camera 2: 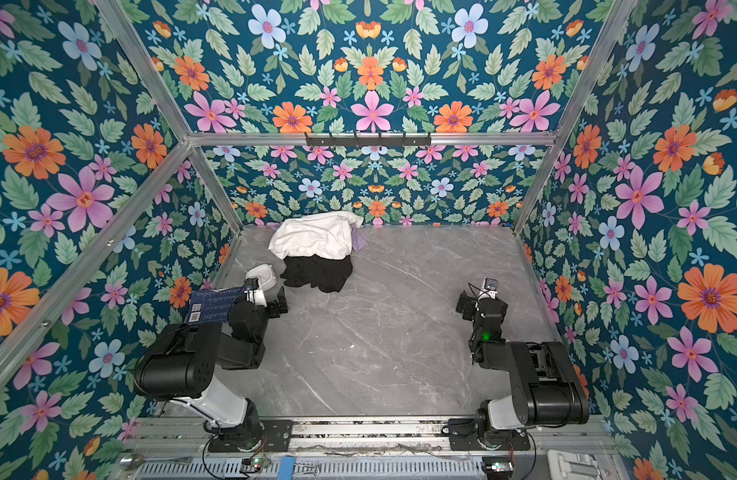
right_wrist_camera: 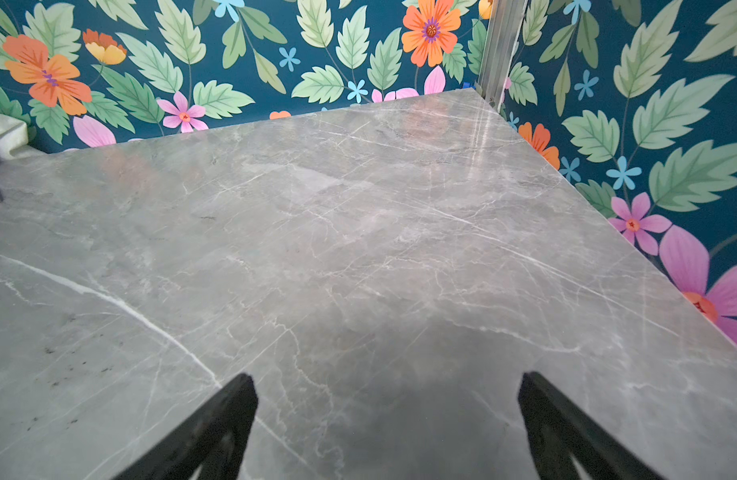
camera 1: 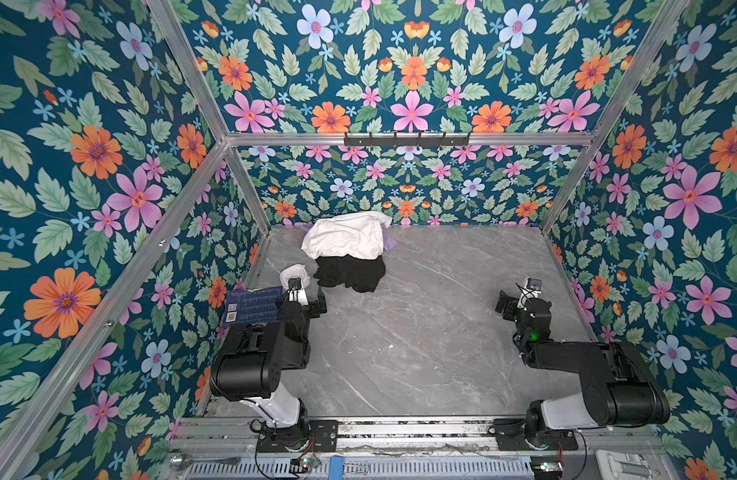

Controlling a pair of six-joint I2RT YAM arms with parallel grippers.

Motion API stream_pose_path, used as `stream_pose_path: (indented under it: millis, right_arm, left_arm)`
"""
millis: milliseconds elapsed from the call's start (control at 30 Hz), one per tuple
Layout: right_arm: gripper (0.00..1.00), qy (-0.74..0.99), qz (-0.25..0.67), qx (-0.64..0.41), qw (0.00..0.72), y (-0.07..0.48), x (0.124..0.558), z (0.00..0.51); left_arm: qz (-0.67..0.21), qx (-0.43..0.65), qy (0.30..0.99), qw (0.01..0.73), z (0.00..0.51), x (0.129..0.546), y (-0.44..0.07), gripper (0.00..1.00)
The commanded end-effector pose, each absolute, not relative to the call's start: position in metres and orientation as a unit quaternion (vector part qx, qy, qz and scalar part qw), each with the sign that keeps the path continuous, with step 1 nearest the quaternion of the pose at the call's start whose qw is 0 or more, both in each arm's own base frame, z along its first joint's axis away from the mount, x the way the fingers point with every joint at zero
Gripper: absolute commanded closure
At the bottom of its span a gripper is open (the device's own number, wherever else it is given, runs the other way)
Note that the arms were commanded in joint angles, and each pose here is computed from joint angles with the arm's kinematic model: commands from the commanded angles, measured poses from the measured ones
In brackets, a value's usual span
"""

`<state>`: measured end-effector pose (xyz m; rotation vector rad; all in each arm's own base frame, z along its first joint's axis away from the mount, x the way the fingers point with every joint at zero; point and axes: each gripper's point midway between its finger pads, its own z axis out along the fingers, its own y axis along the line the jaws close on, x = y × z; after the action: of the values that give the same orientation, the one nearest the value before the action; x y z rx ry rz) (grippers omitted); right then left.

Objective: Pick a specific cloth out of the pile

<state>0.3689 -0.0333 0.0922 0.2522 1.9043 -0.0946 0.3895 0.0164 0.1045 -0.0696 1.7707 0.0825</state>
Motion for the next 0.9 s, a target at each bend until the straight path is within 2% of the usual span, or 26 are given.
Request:
stream_pose_path:
  millis: [0, 200, 500, 667, 867]
  right_arm:
    - [0.01, 0.806, -0.036, 0.104, 0.581, -0.032, 0.372, 0.098]
    - [0.01, 0.804, -0.042, 0.107, 0.583, -0.034, 0.371, 0.101]
    - [0.01, 0.816, -0.051, 0.115, 0.565, -0.037, 0.371, 0.128]
    - [0.01, 0.815, -0.063, 0.123, 0.563, -0.038, 0.369, 0.139]
    - [0.01, 0.814, -0.084, 0.137, 0.558, -0.046, 0.367, 0.157]
  left_arm:
    - [0.034, -0.030, 0.764, 0.644, 0.112, 0.391, 0.016, 0.00]
    - [0.039, -0.033, 0.762, 0.645, 0.113, 0.390, 0.017, 0.00]
    - [0.089, -0.110, 0.764, 0.629, 0.135, 0.385, 0.044, 0.00]
    - [0.118, -0.151, 0.780, 0.596, 0.143, 0.385, 0.059, 0.00]
    - [0.068, -0.211, 0.778, 0.587, 0.159, 0.385, 0.057, 0.00]
